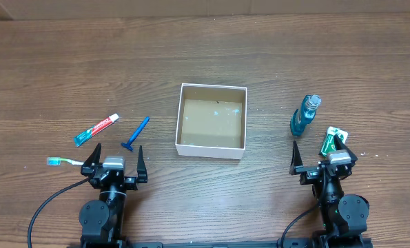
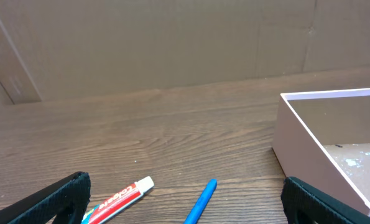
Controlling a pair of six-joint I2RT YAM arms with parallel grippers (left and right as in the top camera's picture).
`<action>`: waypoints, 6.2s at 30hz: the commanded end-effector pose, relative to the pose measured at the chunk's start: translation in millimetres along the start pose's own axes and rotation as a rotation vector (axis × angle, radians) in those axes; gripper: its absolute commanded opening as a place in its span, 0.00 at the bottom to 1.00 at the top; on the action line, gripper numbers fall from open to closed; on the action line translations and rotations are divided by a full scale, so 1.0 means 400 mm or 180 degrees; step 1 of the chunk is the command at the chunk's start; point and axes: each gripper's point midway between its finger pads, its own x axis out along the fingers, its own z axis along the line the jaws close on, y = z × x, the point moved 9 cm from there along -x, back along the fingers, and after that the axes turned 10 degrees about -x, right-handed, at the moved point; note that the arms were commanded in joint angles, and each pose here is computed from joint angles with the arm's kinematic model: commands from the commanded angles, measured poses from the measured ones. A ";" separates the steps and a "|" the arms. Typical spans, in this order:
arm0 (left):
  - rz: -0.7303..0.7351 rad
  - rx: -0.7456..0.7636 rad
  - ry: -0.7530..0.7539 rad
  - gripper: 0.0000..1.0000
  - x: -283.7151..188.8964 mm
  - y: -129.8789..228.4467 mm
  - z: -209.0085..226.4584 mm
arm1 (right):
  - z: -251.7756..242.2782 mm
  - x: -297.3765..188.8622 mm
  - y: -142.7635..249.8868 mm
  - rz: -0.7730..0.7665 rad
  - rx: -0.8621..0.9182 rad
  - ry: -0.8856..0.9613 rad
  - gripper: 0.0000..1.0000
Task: Pack container
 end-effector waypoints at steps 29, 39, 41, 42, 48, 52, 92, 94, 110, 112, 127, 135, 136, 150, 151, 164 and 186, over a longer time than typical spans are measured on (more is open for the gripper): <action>0.1183 -0.0441 -0.0188 1.00 0.105 -0.348 -0.032 | -0.097 0.299 -0.345 0.1591 0.0701 -0.0133 1.00; 0.1934 -0.0478 -0.0139 1.00 0.140 -0.450 -0.053 | -0.187 0.370 -0.364 0.2561 0.1225 -0.0475 1.00; 0.1938 -0.0528 0.0022 1.00 0.137 -0.457 -0.065 | -0.192 0.365 -0.366 0.2561 0.1235 -0.0459 1.00; 0.1939 -0.0534 0.0040 1.00 0.137 -0.457 -0.066 | -0.193 0.365 -0.367 0.2556 0.1233 -0.0452 1.00; 0.2024 -0.0536 0.0023 1.00 0.133 -0.448 -0.065 | -0.199 0.377 -0.285 0.3139 0.1175 -0.0156 1.00; 0.2028 -0.0536 0.0021 1.00 0.133 -0.448 -0.065 | -0.182 0.404 -0.205 0.3599 0.1204 -0.0233 1.00; 0.2090 -0.0538 0.0010 1.00 0.128 -0.441 -0.064 | -0.097 0.484 -0.073 0.4123 0.1007 -0.0477 0.47; 0.2090 -0.0537 0.0011 1.00 0.128 -0.441 -0.064 | -0.097 0.484 -0.073 0.4123 0.1007 -0.0477 0.46; 0.2090 -0.0538 0.0011 1.00 0.128 -0.441 -0.064 | -0.102 0.490 -0.141 0.3982 0.0970 -0.0481 0.04; 0.2090 -0.0537 0.0011 1.00 0.128 -0.441 -0.064 | -0.099 0.488 -0.207 0.3871 0.0917 -0.0517 0.04; 0.2140 -0.0539 -0.0002 1.00 0.125 -0.436 -0.063 | 0.242 0.432 -0.573 0.3152 0.0715 -0.1174 0.04; 0.2152 -0.0539 -0.0003 1.00 0.124 -0.435 -0.063 | 0.458 0.503 -0.432 0.3612 0.0663 -0.0981 0.04; 0.2163 -0.0540 -0.0004 1.00 0.123 -0.434 -0.063 | 0.481 0.514 -0.412 0.3638 0.0632 -0.1003 0.04; 0.2175 -0.0536 -0.0016 1.00 0.122 -0.433 -0.063 | 0.557 0.594 -0.334 0.3452 0.0724 -0.0947 0.04; 0.2175 -0.0536 -0.0014 1.00 0.122 -0.433 -0.063 | 0.558 0.593 -0.328 0.3474 0.0714 -0.0943 0.04; 0.2190 -0.0538 -0.0018 1.00 0.121 -0.431 -0.063 | 0.570 0.592 -0.269 0.3566 0.0669 -0.0926 0.20; 0.2249 -0.0528 -0.0052 1.00 0.116 -0.425 -0.060 | 0.385 0.464 -0.634 0.2618 0.0468 -0.1227 1.00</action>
